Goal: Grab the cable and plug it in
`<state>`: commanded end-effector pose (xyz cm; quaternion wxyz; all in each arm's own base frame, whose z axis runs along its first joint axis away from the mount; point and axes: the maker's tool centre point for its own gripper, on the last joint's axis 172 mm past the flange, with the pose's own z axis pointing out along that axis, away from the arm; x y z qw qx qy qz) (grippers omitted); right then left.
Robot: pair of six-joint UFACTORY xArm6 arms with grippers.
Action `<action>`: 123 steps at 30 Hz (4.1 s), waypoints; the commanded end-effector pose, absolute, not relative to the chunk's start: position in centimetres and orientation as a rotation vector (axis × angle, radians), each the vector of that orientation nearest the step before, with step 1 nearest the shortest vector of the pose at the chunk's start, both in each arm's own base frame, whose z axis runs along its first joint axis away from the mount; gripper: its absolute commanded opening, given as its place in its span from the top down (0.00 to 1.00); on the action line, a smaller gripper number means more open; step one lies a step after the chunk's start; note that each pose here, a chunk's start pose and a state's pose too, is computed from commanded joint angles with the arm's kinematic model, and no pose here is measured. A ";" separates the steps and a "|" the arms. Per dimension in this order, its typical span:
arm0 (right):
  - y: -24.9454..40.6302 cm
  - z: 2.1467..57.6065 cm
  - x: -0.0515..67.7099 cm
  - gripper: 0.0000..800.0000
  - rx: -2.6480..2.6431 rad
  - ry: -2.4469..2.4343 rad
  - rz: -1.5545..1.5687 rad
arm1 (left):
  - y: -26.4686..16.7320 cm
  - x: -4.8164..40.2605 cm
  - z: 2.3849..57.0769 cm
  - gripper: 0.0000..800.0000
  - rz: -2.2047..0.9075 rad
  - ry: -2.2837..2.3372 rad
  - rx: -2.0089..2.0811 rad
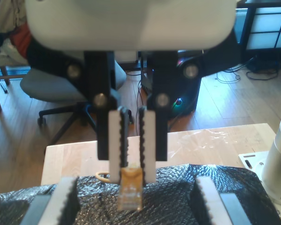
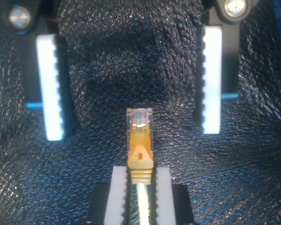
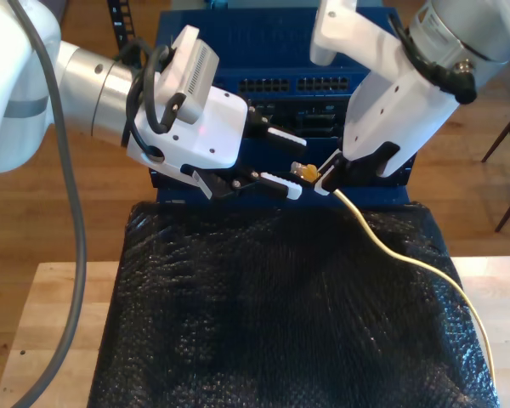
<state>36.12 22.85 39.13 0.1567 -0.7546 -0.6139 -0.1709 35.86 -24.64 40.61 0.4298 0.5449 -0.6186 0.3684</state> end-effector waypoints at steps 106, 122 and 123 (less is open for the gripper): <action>23.2 38.8 35.7 0.96 -2.144 -1.755 -0.461 | -24.7 35.6 39.9 0.98 0.909 -1.524 1.360; 22.9 38.8 35.8 0.25 -2.080 -1.852 -0.485 | -24.7 35.3 40.1 1.00 0.900 -1.520 1.352; 22.9 38.8 35.8 0.23 -2.071 -1.867 -0.489 | -24.6 35.4 40.1 1.00 0.900 -1.518 1.356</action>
